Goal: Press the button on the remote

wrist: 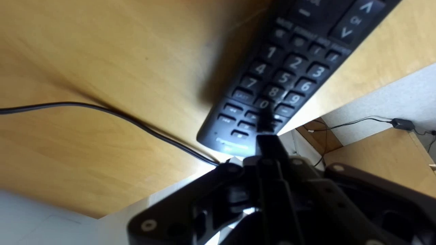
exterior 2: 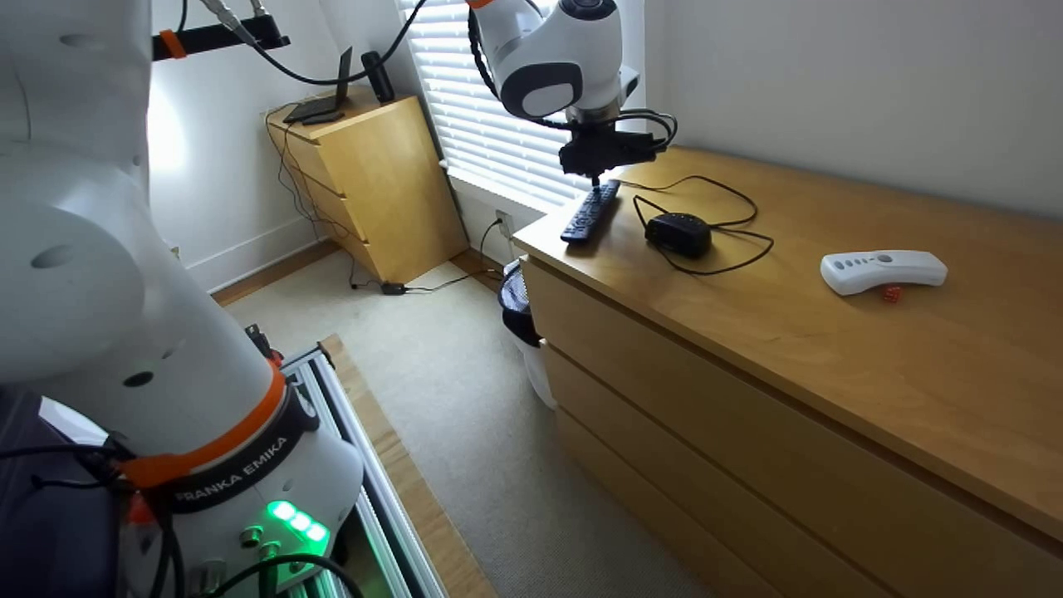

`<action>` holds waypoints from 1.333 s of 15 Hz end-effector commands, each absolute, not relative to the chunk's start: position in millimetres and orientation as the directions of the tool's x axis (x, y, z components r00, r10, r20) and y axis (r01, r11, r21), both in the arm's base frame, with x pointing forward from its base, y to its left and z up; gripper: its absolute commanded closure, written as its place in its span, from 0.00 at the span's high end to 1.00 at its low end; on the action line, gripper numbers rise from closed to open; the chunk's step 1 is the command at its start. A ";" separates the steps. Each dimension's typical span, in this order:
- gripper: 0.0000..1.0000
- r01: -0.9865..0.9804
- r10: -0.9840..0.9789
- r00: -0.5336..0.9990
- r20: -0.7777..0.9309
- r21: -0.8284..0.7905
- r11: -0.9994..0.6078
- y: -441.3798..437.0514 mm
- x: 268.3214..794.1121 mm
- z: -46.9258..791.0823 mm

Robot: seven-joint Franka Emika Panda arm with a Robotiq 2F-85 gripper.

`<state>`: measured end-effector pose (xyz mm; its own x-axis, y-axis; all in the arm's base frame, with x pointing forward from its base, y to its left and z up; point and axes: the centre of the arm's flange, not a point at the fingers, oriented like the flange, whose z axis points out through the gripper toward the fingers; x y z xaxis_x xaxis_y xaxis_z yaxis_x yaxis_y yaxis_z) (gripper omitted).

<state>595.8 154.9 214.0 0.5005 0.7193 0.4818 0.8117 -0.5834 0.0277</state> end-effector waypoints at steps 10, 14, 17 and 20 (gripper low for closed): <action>0.00 0.810 0.726 0.496 0.477 0.048 -0.584 155.9 601.9 205.5; 0.00 0.815 0.728 0.489 0.480 0.047 -0.578 155.9 602.3 208.0; 0.00 0.822 0.735 0.476 0.484 0.054 -0.567 157.2 603.2 213.9; 0.00 0.824 0.738 0.473 0.482 0.055 -0.564 157.8 604.5 217.6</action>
<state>603.7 156.7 215.0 0.4867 0.7234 0.4896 0.8122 -0.5811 0.0512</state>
